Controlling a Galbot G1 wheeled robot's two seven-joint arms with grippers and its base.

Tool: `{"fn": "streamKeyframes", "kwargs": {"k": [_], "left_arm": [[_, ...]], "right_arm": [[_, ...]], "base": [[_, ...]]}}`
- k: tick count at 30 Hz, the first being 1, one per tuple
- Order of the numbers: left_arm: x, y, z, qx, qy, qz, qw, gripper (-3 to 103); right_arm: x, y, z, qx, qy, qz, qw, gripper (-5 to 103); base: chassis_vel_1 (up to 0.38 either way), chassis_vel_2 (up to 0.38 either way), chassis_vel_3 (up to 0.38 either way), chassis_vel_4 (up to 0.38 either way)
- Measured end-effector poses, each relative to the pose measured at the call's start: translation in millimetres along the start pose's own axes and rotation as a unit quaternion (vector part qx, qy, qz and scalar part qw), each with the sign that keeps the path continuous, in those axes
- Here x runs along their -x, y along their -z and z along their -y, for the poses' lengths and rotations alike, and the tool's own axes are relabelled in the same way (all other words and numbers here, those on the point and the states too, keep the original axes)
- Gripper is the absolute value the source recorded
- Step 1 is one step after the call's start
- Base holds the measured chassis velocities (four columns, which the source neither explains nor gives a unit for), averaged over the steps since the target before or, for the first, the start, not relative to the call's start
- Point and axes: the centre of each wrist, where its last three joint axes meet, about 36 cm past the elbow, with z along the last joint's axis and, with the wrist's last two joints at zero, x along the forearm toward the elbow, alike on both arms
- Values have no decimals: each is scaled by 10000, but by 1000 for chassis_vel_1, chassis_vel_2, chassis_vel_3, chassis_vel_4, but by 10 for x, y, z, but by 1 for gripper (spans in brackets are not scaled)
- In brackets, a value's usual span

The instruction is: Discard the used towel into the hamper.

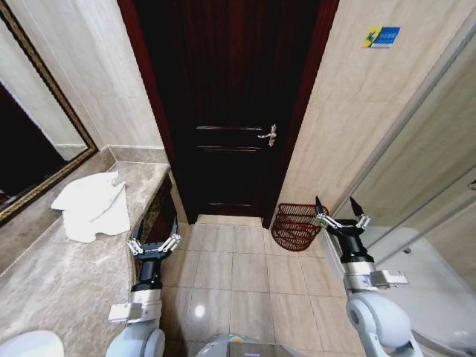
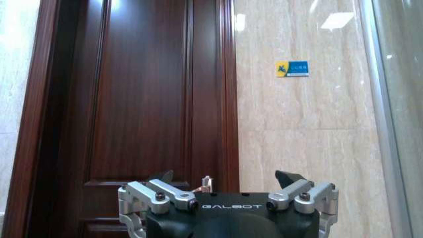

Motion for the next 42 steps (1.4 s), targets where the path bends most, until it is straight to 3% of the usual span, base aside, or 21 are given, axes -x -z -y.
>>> {"fn": "streamKeyframes", "kwargs": {"k": [9, 11, 14, 42], "left_arm": [[7, 53, -18, 13, 76, -28, 10000, 97], [1, 52, -61, 223, -139, 55, 9996, 94], [-6, 49, -64, 267, -187, 83, 9994, 97], [-3, 103, -27, 75, -52, 222, 9997, 97]], "right_arm": [[-6, 3, 6, 27, 50, 4, 10000, 100], [-18, 9, -6, 56, 47, 28, 10000, 100], [-44, 19, -11, 68, 29, 36, 10000, 100], [-88, 45, -38, 96, 52, 79, 9999, 100]], "base": [[0, 0, 0, 0], [0, 0, 0, 0], [-68, 55, 62, -69], [-107, 109, 114, -117]]}}
